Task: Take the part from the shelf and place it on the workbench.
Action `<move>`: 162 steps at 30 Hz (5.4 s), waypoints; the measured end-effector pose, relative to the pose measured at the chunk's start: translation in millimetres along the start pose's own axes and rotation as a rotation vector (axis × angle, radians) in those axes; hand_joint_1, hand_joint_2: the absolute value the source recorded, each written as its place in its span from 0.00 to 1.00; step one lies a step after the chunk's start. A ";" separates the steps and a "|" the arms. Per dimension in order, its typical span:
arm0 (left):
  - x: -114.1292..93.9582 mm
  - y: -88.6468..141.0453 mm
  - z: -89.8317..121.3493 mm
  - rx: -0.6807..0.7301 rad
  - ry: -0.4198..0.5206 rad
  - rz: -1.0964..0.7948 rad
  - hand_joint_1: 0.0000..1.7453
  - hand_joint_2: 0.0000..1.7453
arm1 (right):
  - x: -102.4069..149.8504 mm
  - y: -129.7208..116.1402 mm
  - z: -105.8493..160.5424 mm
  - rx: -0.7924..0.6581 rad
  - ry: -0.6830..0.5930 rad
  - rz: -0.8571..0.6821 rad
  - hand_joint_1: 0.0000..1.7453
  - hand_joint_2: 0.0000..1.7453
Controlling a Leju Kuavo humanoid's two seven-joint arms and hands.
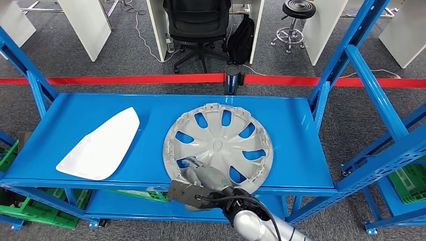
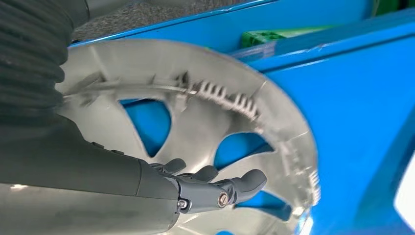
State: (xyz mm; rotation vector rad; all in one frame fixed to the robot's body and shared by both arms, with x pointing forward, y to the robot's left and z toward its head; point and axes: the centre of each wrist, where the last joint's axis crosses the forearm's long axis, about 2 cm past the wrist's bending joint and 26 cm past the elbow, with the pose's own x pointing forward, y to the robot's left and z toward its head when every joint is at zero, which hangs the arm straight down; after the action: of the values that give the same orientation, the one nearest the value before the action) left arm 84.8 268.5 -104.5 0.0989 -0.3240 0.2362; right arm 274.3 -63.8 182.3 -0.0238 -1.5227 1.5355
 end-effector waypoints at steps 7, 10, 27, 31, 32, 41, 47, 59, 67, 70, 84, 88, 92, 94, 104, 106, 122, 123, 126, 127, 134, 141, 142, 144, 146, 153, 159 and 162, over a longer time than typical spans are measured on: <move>2.9 -0.8 -0.3 -0.008 -0.005 -0.005 0.00 0.00 | 7.3 7.5 -7.5 0.035 -0.025 0.022 0.00 1.00; 5.3 -1.4 -0.6 -0.010 -0.009 -0.004 0.00 0.00 | 11.2 11.2 -11.1 0.053 -0.034 0.030 0.00 1.00; 7.6 -2.1 -0.9 -0.016 -0.015 -0.004 0.00 0.00 | 10.8 19.0 -22.5 0.026 0.025 0.148 0.00 1.00; 7.1 -1.9 -0.8 -0.015 -0.014 -0.002 0.00 0.00 | 1.5 17.7 -23.8 -0.057 0.096 0.265 0.00 1.00; 7.0 -1.8 -0.8 -0.015 -0.014 -0.002 0.00 0.00 | -1.0 16.9 -24.0 -0.076 0.111 0.293 0.00 1.00; 6.4 -1.4 -0.8 -0.010 -0.011 0.002 0.00 0.00 | -14.7 10.5 -24.0 -0.185 0.208 0.462 0.52 1.00; 6.4 -1.4 -0.8 -0.009 -0.011 0.000 0.00 0.00 | -17.5 19.8 -22.2 -0.199 0.234 0.490 1.00 1.00; 7.0 -1.5 -0.8 -0.009 -0.013 -0.009 0.00 0.00 | -19.5 23.6 -22.7 -0.200 0.251 0.501 1.00 1.00; 7.7 -1.9 -0.9 -0.010 -0.007 -0.015 0.00 0.00 | -20.3 23.2 -22.4 -0.222 0.252 0.510 1.00 1.00; 7.8 -1.9 -0.9 -0.010 -0.008 -0.016 0.00 0.00 | -20.6 25.4 -21.3 -0.252 0.252 0.520 1.00 1.00; 5.6 -2.4 -0.5 -0.005 -0.022 -0.011 0.00 0.00 | -0.8 -51.2 4.9 -0.619 0.072 0.152 1.00 1.00; 4.3 -2.0 -0.3 -0.004 -0.020 -0.009 0.00 0.00 | 4.8 -68.2 15.0 -0.668 0.031 0.102 1.00 1.00; 4.4 -2.0 -0.4 -0.003 -0.021 -0.007 0.00 0.00 | 8.4 -79.3 23.8 -0.698 0.000 0.061 1.00 1.00; 4.4 -2.0 -0.4 -0.003 -0.021 -0.007 0.00 0.00 | 9.2 -83.7 27.5 -0.707 -0.011 0.041 1.00 1.00; 4.6 -2.9 -0.3 -0.006 -0.022 -0.013 0.00 0.00 | 5.3 -102.7 44.8 -0.844 -0.077 -0.012 1.00 1.00; 4.7 -2.9 -0.3 -0.007 -0.022 -0.013 0.00 0.00 | 4.9 -105.0 47.8 -0.859 -0.086 -0.011 1.00 1.00; -4.3 0.5 0.7 0.010 -0.055 0.006 0.00 0.00 | -4.6 -119.5 115.5 -1.247 -0.324 -0.317 1.00 1.00; -5.3 1.1 0.7 0.012 -0.058 0.010 0.00 0.00 | -5.2 -120.4 122.7 -1.267 -0.344 -0.352 1.00 1.00; -8.8 3.4 1.0 0.018 -0.058 0.019 0.00 0.00 | -6.6 -122.0 141.5 -1.311 -0.396 -0.425 1.00 1.00; -9.6 4.0 1.0 0.019 -0.057 0.022 0.00 0.00 | -7.1 -122.4 147.2 -1.323 -0.411 -0.442 1.00 1.00; -10.2 5.3 1.0 0.022 -0.049 0.029 0.00 0.00 | -8.6 -123.1 166.6 -1.361 -0.466 -0.498 1.00 1.00; -10.3 5.4 1.0 0.022 -0.048 0.028 0.00 0.00 | -8.6 -123.1 167.4 -1.363 -0.468 -0.499 1.00 1.00; -10.3 5.4 1.0 0.022 -0.048 0.028 0.00 0.00 | -8.6 -123.1 168.3 -1.366 -0.471 -0.501 1.00 1.00; -10.5 5.5 1.0 0.023 -0.047 0.029 0.00 0.00 | -8.8 -123.1 171.0 -1.372 -0.481 -0.506 1.00 1.00; -10.8 5.6 1.0 0.024 -0.045 0.030 0.00 0.00 | -9.4 -122.2 176.7 -1.389 -0.500 -0.515 1.00 1.00; -9.5 10.9 0.0 0.030 -0.045 0.049 0.00 0.00 | -12.3 -112.4 203.2 -1.410 -0.539 -0.558 1.00 1.00; -7.7 12.6 -0.5 0.030 -0.049 0.060 0.00 0.00 | -12.7 -112.2 202.8 -1.331 -0.562 -0.584 1.00 1.00; -8.2 12.7 -0.5 0.028 -0.047 0.063 0.00 0.00 | -13.3 -112.6 203.2 -1.300 -0.569 -0.585 1.00 1.00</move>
State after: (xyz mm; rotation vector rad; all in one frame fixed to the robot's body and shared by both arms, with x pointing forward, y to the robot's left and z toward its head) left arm 74.3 279.1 -106.9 0.1226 -0.3714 0.3009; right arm 225.5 -252.3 309.6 0.1098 -2.4463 -0.0948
